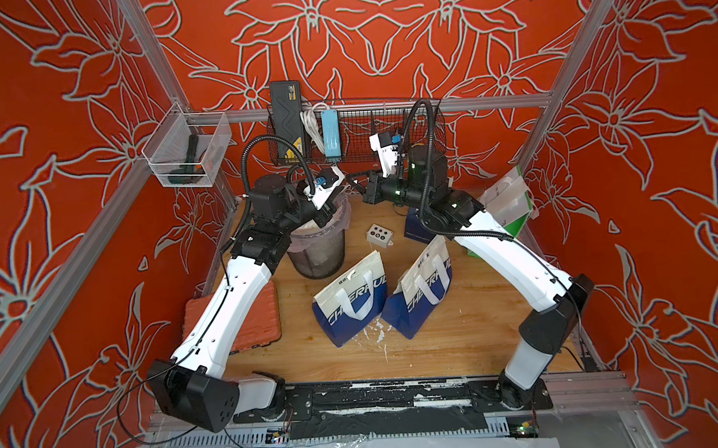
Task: Shred takeout receipts and throw away
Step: Shred the takeout receipt.
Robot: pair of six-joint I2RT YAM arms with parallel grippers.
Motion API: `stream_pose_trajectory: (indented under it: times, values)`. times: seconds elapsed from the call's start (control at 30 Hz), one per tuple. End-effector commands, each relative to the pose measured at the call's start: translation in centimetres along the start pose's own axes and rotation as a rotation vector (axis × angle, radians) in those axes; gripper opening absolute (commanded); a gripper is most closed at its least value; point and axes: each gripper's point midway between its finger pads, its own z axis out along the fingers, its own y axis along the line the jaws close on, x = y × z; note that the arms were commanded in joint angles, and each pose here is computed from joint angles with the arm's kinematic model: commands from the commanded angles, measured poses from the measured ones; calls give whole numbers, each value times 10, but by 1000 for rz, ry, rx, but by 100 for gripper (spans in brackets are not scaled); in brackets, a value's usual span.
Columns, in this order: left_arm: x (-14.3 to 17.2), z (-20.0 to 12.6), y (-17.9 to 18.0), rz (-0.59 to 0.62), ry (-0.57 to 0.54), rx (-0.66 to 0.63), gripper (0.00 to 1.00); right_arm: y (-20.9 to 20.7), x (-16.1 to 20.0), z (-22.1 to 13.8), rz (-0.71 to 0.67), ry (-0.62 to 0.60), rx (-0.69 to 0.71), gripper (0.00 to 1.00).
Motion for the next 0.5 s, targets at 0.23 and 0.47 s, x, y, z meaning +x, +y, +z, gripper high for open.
stream_pose_trajectory:
  times: [0.23,0.47]
  values:
    - [-19,-7,-5,11,-41,48,0,-6,17,-16,-249,110,-36,30]
    - [-21,-11,-12,3,-54,92,0,-7,19,-20,-266,149,-190,49]
